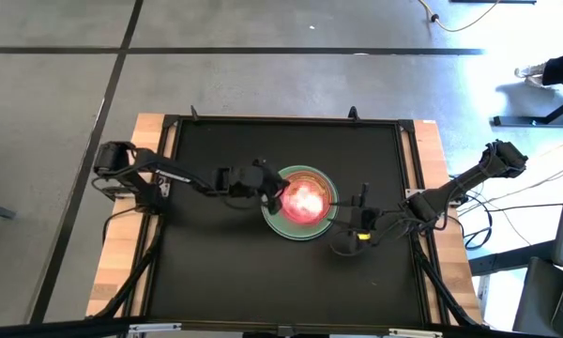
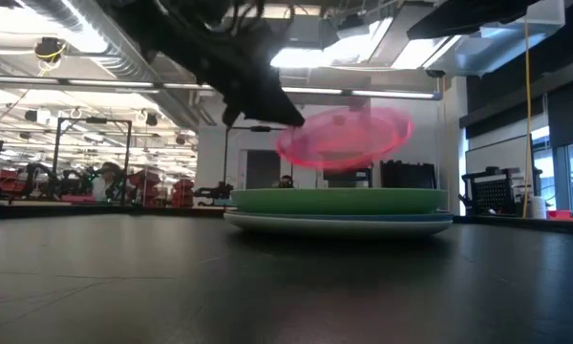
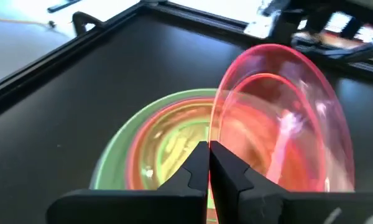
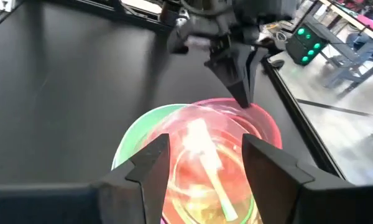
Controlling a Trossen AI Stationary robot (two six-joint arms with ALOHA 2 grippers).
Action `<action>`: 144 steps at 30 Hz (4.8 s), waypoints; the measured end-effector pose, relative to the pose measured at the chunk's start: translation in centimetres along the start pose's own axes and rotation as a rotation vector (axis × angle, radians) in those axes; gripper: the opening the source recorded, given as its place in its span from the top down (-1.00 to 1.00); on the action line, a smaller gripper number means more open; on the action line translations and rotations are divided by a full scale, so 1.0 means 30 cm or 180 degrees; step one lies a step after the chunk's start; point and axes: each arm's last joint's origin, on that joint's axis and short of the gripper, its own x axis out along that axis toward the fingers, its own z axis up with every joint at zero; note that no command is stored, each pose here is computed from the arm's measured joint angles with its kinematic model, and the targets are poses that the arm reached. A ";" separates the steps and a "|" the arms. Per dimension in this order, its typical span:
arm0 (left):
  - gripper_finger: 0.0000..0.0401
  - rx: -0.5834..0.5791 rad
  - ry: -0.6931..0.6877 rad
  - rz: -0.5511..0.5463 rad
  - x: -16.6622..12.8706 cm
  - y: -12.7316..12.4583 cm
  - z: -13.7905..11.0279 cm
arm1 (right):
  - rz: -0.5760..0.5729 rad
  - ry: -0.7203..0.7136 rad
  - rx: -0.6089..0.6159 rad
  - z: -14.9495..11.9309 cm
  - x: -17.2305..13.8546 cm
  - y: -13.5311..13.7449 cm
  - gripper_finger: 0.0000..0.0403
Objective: Stack plastic plates
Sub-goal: Stack the small red plate on the small green plate, then return to Home Position
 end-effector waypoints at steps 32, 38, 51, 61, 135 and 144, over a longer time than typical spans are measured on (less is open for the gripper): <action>0.55 0.0731 0.0342 -0.0350 -0.070 0.018 0.002 | 0.0013 0.0082 -0.0038 -0.012 0.020 0.017 0.05; 0.63 0.0917 0.0052 -0.0556 -0.215 0.025 -0.040 | -0.0011 0.0187 -0.0130 -0.024 0.018 0.015 0.05; 0.80 0.0633 -0.0565 -0.0623 -0.440 0.224 -0.214 | -0.0446 0.0557 -0.0174 -0.109 0.062 -0.043 0.33; 0.95 0.0360 -0.1001 -0.0684 -0.525 0.277 -0.266 | 0.0059 0.0201 0.0402 -0.232 0.043 -0.162 0.61; 0.98 0.0315 -0.1392 -0.0716 -0.609 0.328 -0.403 | 0.0843 -0.1388 0.1293 -0.524 -0.131 -0.226 0.97; 0.98 0.0316 -0.1392 -0.0716 -0.609 0.328 -0.403 | 0.0843 -0.1388 0.1293 -0.524 -0.131 -0.226 0.97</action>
